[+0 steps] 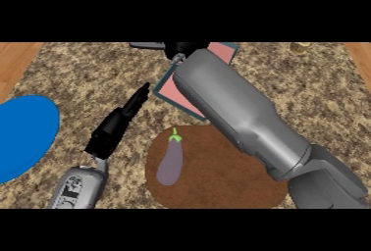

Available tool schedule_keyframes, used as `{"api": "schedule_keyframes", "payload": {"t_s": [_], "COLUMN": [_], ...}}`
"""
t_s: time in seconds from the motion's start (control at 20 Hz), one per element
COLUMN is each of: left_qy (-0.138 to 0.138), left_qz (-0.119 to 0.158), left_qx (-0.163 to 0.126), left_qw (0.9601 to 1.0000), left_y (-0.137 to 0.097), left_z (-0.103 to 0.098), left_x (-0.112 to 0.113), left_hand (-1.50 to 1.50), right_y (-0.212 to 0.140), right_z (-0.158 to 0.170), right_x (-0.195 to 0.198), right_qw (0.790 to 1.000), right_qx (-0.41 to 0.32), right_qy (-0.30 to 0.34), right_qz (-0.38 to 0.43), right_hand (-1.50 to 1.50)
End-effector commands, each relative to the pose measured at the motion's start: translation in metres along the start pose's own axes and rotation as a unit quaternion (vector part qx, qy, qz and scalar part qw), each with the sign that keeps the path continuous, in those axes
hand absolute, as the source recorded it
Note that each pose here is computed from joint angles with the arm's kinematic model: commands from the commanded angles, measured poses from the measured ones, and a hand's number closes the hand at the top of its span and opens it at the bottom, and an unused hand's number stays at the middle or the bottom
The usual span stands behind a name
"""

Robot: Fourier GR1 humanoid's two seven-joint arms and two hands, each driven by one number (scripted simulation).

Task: Pick the cupcake from the cutting board and place it in the cardboard box

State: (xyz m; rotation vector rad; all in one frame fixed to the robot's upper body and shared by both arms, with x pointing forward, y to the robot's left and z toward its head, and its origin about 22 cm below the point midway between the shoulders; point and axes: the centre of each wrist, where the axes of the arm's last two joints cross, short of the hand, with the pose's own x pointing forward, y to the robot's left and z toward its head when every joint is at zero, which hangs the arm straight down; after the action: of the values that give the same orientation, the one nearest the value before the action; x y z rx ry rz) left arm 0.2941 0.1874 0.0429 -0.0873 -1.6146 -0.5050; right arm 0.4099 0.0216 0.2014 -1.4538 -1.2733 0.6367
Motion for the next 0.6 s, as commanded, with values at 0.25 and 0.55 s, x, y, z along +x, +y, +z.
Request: {"api": "schedule_keyframes", "payload": {"t_s": [0.25, 0.55], "left_qy": [-0.004, -0.01], "left_qz": [-0.005, 0.0], "left_qx": [0.004, -0.01], "left_qw": [1.0, 0.9999], "left_y": [0.002, 0.001], "left_z": [0.002, -0.009], "left_x": [0.002, 0.01], "left_hand": [0.0, 0.0], "right_y": [0.051, 0.067], "right_z": [-0.015, -0.011], "right_x": [-0.045, -0.056], "right_qw": [0.977, 0.97], "right_qx": [0.066, 0.049], "right_qy": [0.16, 0.151], "right_qz": [-0.128, -0.183], "right_hand": [-1.5, -1.5]}}
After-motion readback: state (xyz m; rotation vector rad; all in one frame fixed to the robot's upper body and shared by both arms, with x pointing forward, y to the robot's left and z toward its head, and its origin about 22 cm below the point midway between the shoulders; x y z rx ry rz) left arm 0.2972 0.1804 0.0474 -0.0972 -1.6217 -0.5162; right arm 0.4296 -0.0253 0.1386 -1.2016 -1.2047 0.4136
